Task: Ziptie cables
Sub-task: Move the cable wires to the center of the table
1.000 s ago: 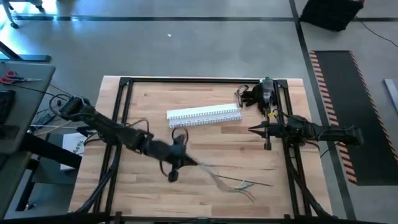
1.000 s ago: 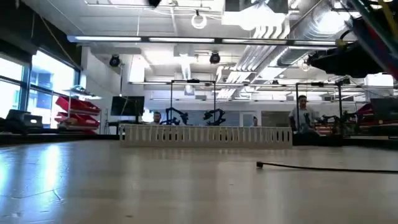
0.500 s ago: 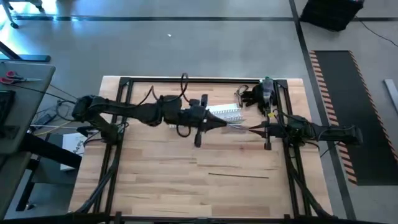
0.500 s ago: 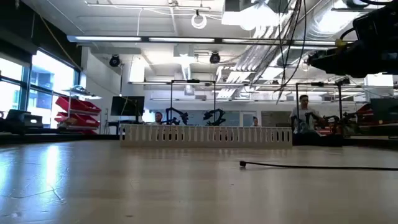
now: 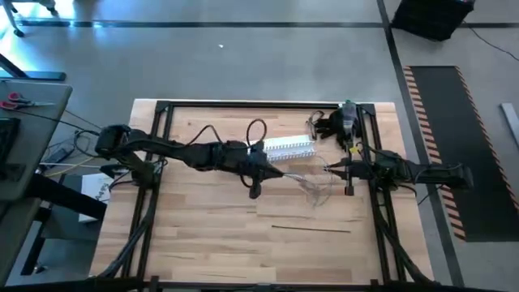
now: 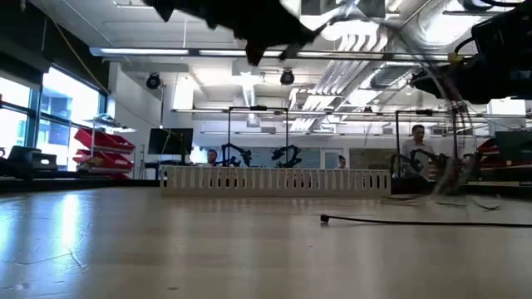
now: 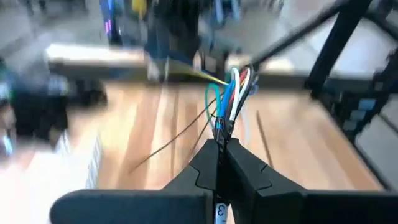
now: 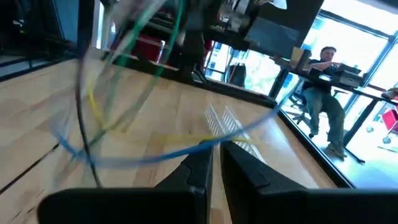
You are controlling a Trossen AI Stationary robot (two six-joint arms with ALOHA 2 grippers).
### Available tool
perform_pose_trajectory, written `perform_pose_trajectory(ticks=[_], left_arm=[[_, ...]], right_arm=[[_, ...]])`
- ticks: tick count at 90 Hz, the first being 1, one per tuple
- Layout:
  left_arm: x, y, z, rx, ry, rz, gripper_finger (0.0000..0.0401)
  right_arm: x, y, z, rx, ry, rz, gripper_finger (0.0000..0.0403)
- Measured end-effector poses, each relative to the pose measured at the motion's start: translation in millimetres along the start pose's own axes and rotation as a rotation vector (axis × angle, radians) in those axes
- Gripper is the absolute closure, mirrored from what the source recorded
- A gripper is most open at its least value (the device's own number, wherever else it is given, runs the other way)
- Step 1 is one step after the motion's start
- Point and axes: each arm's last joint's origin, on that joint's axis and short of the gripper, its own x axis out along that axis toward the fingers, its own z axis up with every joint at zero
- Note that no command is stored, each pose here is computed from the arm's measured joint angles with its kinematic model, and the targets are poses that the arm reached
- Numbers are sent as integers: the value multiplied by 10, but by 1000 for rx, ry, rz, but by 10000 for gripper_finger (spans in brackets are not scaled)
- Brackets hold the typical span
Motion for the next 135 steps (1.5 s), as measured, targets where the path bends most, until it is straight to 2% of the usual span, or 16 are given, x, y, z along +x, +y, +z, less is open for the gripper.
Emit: perform_pose_trajectory(ticks=[22,43,60,74,90,104,115,135], left_arm=[[-27,27,-171,-36,147,24,401],[-354,-251,-241,18,474,35,401],[-521,-360,-575,58,728,133,401],[-521,-348,-905,100,813,186,401],[-562,-320,-1143,60,847,270,401],[-563,-334,-1302,-80,813,317,401],[-543,-386,-1411,-161,748,313,401],[-527,-421,-1508,-208,676,303,400]], right_arm=[[0,0,0,0,0,0,387],[0,0,-1,0,0,0,387],[0,0,0,0,0,0,387],[0,0,-1,0,0,0,387],[0,0,-1,0,0,0,387],[0,0,0,0,0,0,387],[0,0,-1,0,0,0,387],[0,0,0,0,0,0,387]])
